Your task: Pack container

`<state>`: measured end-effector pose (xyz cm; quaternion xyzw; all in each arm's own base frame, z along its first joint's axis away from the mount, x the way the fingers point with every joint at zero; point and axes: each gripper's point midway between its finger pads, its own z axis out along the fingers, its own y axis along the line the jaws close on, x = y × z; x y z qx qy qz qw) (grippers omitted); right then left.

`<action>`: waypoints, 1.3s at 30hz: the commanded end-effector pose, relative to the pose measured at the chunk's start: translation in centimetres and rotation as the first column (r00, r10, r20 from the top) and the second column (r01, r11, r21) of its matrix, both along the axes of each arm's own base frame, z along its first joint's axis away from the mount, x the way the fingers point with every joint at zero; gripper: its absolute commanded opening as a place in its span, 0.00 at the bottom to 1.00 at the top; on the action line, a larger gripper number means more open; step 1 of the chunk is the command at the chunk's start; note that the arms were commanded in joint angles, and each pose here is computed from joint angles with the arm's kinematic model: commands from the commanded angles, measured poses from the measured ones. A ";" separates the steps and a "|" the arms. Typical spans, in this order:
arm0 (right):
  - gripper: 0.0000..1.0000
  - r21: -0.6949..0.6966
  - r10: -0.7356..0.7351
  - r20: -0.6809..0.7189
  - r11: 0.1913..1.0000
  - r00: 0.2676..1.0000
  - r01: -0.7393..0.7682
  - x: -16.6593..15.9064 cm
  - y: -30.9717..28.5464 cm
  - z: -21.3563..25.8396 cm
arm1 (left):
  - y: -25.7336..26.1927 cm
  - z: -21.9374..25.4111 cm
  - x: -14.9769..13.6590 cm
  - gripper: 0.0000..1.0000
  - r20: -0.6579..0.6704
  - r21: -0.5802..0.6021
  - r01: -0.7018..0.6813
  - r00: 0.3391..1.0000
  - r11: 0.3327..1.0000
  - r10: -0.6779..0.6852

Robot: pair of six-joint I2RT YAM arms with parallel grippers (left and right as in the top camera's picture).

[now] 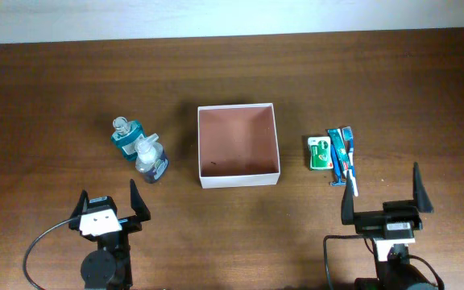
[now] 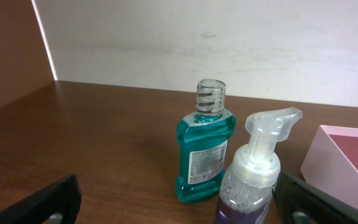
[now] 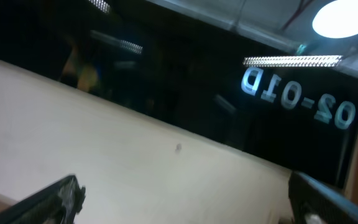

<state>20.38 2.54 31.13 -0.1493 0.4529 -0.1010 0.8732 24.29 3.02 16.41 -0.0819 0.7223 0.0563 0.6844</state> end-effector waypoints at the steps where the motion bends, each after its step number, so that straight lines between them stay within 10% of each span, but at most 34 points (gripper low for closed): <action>1: 0.98 0.009 -0.008 0.015 1.000 1.000 0.008 -0.2 -0.2 0.2 | -0.1 -0.3 0.0 0.99 -0.004 0.015 0.007 1.000 1.000 -0.007; 12: 0.98 0.000 0.015 -0.002 1.000 1.000 -0.015 0.0 0.2 -0.2 | -0.1 -0.3 0.0 0.99 -0.004 0.015 0.007 1.000 1.000 -0.007; 25: 0.98 0.011 0.083 -0.371 0.996 0.925 -0.085 3.3 1.3 -8.5 | -0.1 -0.3 0.0 0.99 -0.004 0.015 0.007 1.000 1.000 -0.007; 39: 0.98 -0.053 0.357 -0.401 0.911 0.844 -0.410 1.0 6.6 -9.4 | -0.1 -0.3 0.0 0.99 -0.004 0.015 0.006 1.000 1.000 -0.006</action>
